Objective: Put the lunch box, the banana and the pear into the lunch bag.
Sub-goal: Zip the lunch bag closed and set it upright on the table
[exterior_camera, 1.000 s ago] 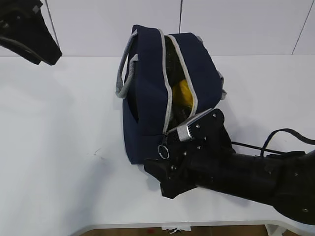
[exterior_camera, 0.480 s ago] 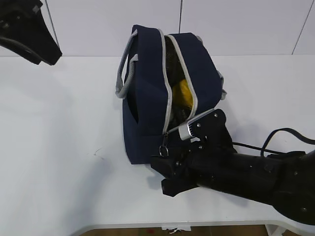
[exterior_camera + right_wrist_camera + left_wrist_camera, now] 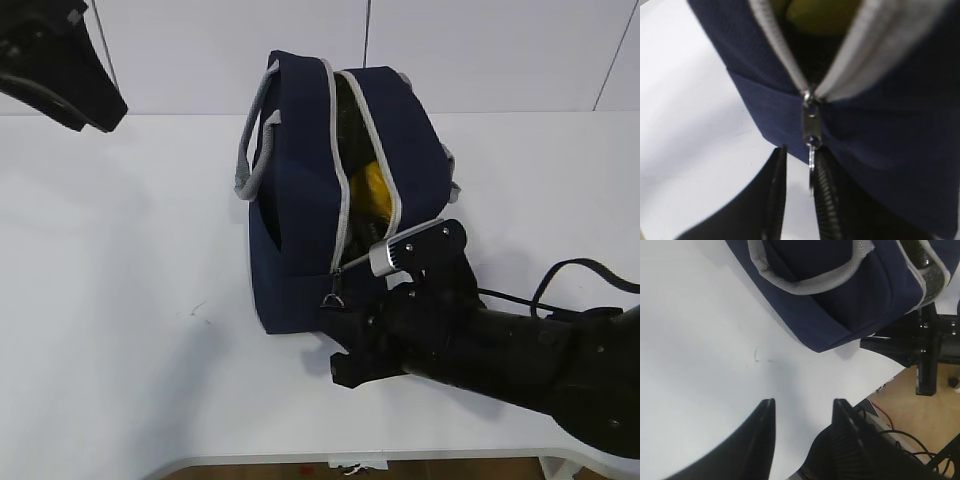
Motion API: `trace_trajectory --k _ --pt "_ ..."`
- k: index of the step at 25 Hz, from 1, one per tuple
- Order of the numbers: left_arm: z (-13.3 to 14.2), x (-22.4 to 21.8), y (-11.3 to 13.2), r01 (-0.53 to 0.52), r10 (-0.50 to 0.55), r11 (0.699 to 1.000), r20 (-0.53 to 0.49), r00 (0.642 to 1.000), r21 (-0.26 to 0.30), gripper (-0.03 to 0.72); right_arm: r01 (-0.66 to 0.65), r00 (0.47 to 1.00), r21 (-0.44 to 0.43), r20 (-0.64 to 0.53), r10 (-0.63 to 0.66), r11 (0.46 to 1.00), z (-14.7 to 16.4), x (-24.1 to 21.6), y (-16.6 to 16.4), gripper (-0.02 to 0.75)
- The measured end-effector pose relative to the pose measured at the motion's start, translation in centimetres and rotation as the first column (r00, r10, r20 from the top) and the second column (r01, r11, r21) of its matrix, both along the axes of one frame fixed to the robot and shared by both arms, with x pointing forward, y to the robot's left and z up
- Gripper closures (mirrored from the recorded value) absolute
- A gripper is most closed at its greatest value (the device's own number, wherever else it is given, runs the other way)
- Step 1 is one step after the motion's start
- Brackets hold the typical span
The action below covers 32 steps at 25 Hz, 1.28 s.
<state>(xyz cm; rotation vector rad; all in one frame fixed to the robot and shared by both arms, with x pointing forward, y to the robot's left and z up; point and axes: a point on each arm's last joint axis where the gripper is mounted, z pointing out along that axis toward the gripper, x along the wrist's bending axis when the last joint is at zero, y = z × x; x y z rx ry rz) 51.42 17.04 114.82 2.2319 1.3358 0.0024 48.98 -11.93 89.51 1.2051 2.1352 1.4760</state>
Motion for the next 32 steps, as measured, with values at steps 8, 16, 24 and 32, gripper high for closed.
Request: trace_trajectory --k 8,16,24,32 --pt "0.1 -0.1 -0.2 0.002 -0.003 1.0 -0.009 1.0 -0.026 0.4 0.035 0.999 0.011 -0.01 -0.035 0.999 0.0 0.2 -0.2 0.722" --pt "0.1 -0.1 -0.3 0.004 -0.004 0.999 -0.015 1.0 -0.042 0.4 0.04 0.999 0.001 -0.01 -0.04 0.999 0.6 0.1 -0.3 0.737" --pt "0.2 -0.2 -0.5 0.005 -0.007 0.998 -0.023 1.0 -0.064 0.4 0.053 0.998 -0.013 0.024 -0.052 0.999 3.8 -0.4 -0.9 0.737" --pt "0.2 -0.2 -0.5 0.005 -0.007 0.998 -0.023 1.0 -0.065 0.4 0.072 0.994 0.001 0.088 -0.072 0.997 7.9 -1.4 -1.8 0.737"
